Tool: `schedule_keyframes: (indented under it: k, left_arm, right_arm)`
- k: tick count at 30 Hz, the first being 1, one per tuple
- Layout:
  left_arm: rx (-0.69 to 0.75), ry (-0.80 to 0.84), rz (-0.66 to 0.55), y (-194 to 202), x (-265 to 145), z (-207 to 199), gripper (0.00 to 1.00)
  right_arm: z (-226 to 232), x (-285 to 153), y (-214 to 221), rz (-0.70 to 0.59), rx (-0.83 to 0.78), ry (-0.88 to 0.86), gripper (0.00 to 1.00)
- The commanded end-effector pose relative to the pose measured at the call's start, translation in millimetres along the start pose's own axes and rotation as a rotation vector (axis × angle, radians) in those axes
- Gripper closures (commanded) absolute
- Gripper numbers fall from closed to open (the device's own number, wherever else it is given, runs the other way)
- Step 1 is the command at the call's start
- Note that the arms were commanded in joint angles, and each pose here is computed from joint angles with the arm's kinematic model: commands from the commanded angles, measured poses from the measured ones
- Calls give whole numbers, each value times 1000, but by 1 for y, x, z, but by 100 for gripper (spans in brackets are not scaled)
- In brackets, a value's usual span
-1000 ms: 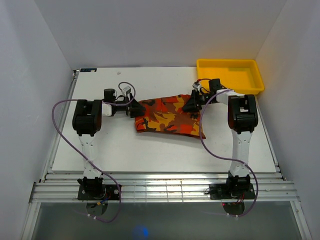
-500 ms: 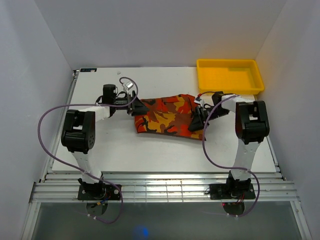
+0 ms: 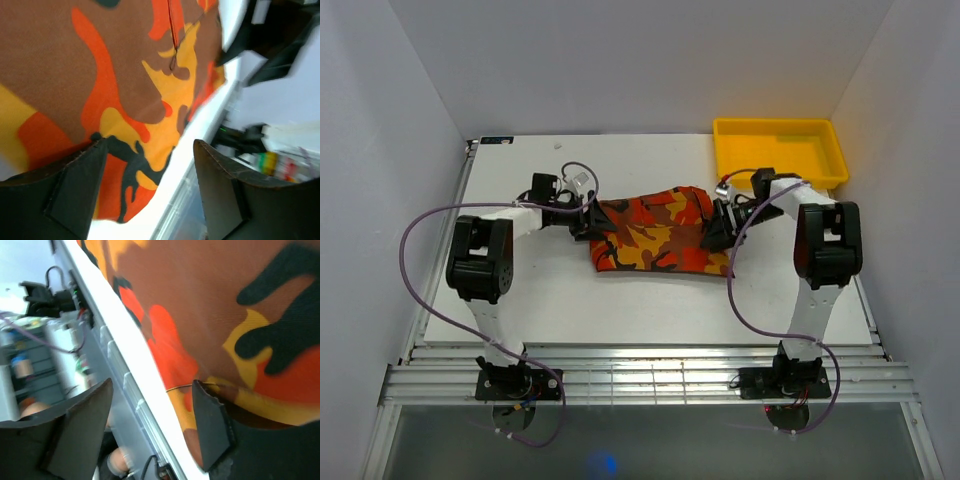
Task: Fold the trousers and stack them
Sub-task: Neatly place the folded trousers to the corner
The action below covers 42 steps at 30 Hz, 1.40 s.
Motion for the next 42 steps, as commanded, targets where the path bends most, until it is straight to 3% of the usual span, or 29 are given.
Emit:
schedule_keyframes:
  k: [1, 4, 8, 11, 17, 22, 30, 34, 37, 42]
  left_arm:
    - [325, -226, -187, -63, -50, -44, 17]
    - [444, -377, -252, -92, -79, -67, 2]
    - [415, -578, -262, -105, -94, -63, 2]
    - [344, -707, -240, -104, -104, -49, 2]
    - [363, -715, -252, -94, -113, -55, 2]
    - [357, -756, -260, -86, -122, -54, 2]
    - [254, -850, -166, -47, -120, -19, 2]
    - [202, -861, -115, -28, -112, -8, 2]
    - [200, -856, -96, -16, -104, -11, 2]
    - [204, -862, -73, 14, -93, -14, 2]
  right_arm:
    - [44, -68, -42, -214, -198, 117, 27]
    - [33, -92, -60, -300, -183, 287, 25]
    - [-12, -93, -69, -323, -126, 450, 23]
    - [-41, -79, -78, -276, -62, 466, 24]
    - [-66, -36, -96, -208, -51, 448, 25]
    - [-50, 9, -82, -140, -80, 387, 37]
    - [16, 88, -87, -69, -135, 253, 43]
    - [43, 113, -84, -33, -75, 145, 38]
    - [65, 123, -90, -54, -132, 114, 32]
    - [73, 71, -108, -169, -169, 174, 15]
Point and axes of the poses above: each gripper's point midway between its finger pads, its own x axis out along the fingers, its own z axis along the line the jaws close on, y = z × x, the point moved 1 cm from there along -x, back along the fingers, and after that the axes turned 8 degrees about x, right-handed, at the moved point
